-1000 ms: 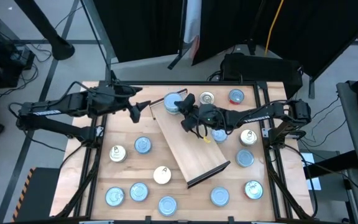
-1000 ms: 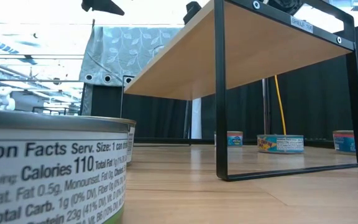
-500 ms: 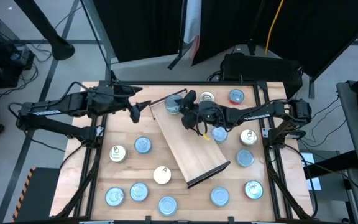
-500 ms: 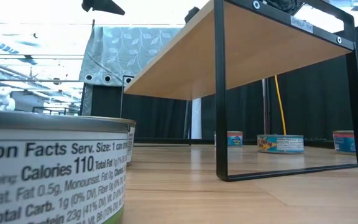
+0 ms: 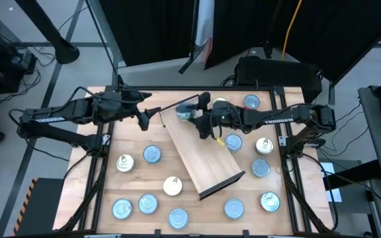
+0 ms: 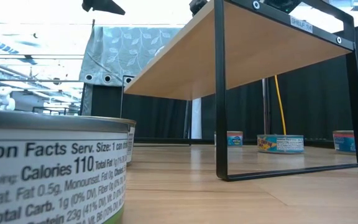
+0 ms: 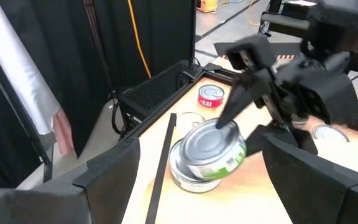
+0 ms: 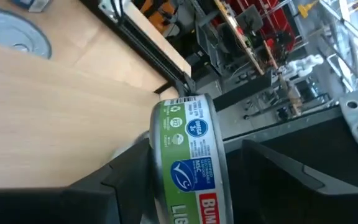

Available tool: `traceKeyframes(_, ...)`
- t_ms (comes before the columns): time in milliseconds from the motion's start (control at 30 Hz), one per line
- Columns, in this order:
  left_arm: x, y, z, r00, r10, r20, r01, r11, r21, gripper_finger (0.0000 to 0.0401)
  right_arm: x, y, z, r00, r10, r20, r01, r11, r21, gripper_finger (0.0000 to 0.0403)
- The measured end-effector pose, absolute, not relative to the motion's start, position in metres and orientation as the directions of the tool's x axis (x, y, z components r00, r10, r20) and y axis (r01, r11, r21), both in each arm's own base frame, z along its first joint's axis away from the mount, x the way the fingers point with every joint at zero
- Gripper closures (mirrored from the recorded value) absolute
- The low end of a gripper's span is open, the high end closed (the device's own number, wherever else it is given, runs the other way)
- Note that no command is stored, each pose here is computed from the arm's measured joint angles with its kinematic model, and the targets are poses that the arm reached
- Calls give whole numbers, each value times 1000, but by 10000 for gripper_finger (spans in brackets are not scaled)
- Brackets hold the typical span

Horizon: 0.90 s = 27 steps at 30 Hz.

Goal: Stack canned seafood by type on shelf
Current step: Stack the green tuna can on top of the other green tuna can on the shelf

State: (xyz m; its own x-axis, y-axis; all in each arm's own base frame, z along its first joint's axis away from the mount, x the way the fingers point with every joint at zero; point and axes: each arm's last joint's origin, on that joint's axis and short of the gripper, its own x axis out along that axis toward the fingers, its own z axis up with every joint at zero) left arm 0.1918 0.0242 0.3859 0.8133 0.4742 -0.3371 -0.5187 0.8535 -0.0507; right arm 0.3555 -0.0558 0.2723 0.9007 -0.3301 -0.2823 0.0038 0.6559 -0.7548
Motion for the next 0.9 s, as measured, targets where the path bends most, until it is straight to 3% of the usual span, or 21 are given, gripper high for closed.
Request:
traceKeyframes(233, 192, 24, 386, 821, 459, -340, -505, 861, -56, 63, 355, -60, 274, 895, -301, -329, -35, 688, -725, 168)
traceKeyframes(733, 193, 22, 386, 841, 414, -348, -464, 883, -73, 63, 351, -82, 274, 927, -176, -331, -22, 855, -518, 167)
traceKeyframes(900, 192, 22, 384, 837, 413, -359, -463, 884, -65, 63, 349, -79, 279, 932, -170, -321, -23, 855, -519, 167)
